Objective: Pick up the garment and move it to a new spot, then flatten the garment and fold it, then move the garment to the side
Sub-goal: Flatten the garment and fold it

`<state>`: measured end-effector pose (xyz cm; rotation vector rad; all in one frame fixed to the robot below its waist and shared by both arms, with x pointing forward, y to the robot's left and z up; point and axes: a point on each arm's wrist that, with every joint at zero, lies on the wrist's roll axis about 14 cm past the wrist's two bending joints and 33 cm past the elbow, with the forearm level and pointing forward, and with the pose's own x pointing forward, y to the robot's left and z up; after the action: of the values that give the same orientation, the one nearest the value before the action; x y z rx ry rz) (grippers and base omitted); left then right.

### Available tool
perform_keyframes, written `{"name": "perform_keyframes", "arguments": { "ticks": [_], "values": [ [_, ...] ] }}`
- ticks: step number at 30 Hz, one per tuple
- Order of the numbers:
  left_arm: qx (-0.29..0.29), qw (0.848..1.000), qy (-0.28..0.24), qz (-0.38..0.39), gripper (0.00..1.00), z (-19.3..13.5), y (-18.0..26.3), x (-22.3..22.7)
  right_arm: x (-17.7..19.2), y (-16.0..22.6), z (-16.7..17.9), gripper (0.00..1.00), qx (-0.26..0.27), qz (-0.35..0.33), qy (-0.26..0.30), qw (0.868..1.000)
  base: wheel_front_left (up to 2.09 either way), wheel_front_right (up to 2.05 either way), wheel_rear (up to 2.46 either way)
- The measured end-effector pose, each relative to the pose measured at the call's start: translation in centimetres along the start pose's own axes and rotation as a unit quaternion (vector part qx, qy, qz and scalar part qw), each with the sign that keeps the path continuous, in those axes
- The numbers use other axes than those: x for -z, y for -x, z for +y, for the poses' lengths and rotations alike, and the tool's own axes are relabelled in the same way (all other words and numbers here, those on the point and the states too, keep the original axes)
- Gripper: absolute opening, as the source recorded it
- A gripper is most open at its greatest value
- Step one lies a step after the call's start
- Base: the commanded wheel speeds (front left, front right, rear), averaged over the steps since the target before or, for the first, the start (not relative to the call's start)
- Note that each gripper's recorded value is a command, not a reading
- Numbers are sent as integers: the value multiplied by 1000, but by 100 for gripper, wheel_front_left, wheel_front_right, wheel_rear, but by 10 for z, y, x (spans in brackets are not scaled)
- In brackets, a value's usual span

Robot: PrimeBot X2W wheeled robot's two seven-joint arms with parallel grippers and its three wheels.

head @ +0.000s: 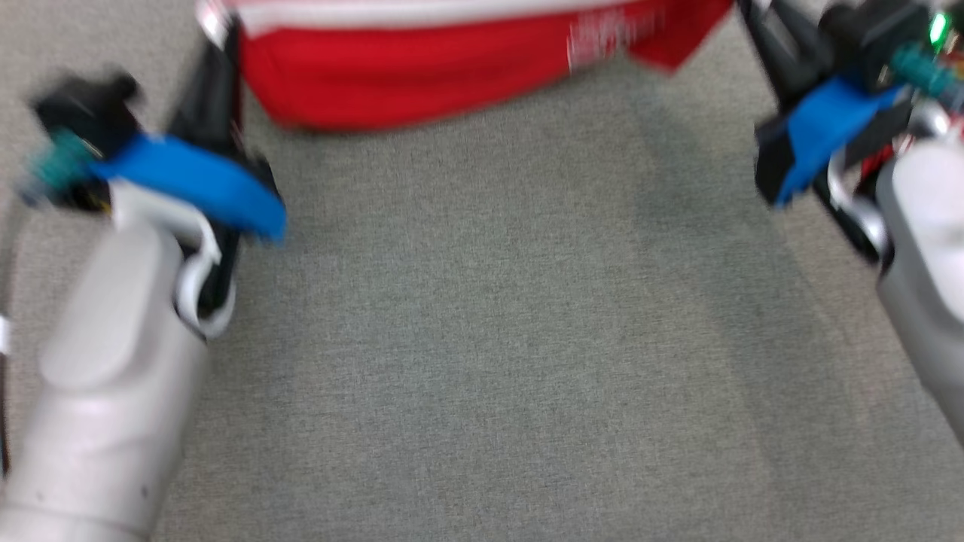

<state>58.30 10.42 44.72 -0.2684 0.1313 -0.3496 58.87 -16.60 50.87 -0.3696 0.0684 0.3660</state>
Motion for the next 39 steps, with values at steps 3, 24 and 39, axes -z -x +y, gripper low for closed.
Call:
{"name": "perform_keyframes", "arguments": {
  "ticks": [3, 24, 39],
  "values": [
    [-2, 998, -18, 57, 0, -2, 34, 39, 30, 31, 15, 0, -22, 56, -19, 998, 0, 0, 0],
    [31, 983, -77, 165, 0, -65, 234, 82, 68, 226, 108, 0, -137, 302, -159, 930, 0, 0, 0],
    [40, 982, -53, 175, 0, -86, 262, 58, 41, 249, 104, 0, -105, 314, -142, 933, 0, 0, 0]
  ]
}}
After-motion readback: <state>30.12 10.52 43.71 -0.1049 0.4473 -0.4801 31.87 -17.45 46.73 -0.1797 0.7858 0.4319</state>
